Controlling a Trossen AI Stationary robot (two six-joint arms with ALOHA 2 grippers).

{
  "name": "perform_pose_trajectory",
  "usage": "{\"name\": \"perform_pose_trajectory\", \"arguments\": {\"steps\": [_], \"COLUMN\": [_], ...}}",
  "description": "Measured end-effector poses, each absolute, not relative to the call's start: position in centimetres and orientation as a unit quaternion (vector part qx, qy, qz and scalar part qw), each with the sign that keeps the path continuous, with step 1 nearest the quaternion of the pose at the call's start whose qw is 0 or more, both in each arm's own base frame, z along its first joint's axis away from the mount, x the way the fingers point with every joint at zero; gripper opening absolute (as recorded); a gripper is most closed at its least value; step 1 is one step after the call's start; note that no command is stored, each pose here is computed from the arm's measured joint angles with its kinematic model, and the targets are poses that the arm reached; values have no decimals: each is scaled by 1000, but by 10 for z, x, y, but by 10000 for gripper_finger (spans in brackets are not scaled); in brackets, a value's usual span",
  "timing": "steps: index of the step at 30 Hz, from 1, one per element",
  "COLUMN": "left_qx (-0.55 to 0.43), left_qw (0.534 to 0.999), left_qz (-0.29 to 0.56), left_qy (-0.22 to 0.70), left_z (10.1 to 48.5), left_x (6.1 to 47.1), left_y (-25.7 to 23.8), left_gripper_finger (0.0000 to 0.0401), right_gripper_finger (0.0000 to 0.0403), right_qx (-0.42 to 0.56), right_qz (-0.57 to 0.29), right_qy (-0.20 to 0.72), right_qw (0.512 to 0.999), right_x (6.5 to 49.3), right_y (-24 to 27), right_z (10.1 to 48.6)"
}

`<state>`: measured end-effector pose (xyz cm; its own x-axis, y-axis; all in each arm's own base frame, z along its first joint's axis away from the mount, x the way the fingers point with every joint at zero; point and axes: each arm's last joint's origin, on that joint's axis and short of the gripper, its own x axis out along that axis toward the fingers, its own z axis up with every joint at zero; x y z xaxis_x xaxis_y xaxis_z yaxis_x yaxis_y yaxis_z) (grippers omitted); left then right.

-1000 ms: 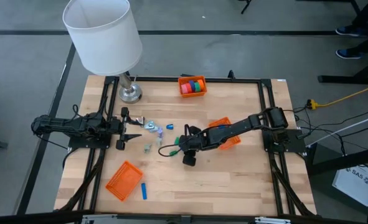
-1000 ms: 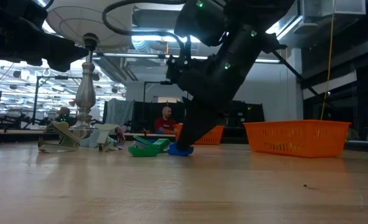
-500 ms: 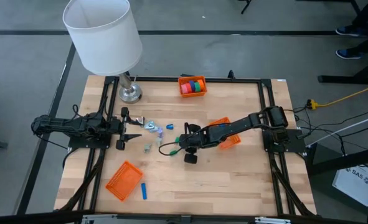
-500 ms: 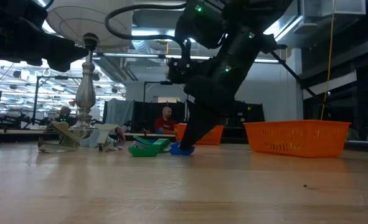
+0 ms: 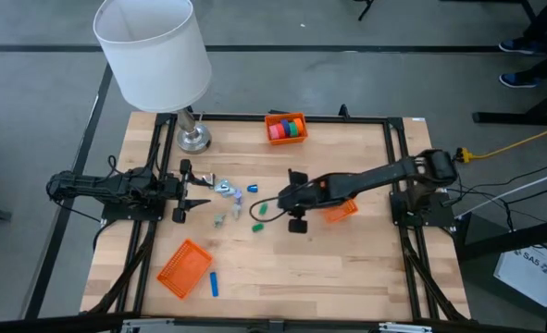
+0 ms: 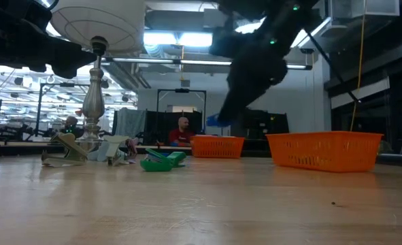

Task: Pick and place Stapler, Stapler remover, tape
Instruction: Put the blue stapler into the middle orange bin

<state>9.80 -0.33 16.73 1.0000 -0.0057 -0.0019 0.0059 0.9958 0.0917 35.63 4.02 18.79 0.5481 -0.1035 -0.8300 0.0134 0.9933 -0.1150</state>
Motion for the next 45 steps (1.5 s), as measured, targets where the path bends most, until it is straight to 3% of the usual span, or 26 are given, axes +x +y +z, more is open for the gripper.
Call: {"name": "perform_pose_trajectory", "arguments": {"steps": [10, 17, 27, 45], "left_qx": [46, 46, 46, 46], "left_qw": [999, 999, 999, 999], "left_qz": [-3, -6, -6, -7], "left_qy": [1, 1, 1, 1], "left_z": [167, 167, 167, 167], "left_x": [98, 98, 98, 98], "left_y": [-3, -3, -4, -4], "left_gripper_finger": [215, 217, 217, 215], "right_gripper_finger": [64, 64, 64, 74], "right_qx": [0, 88, 146, -122], "right_qz": [-88, -154, -218, -62], "right_qy": [469, 466, 466, 523], "right_qw": [879, 867, 845, 841], "right_x": [295, 255, 228, 238], "right_y": [14, 1, -10, -12], "right_z": [195, 186, 173, 149]}}
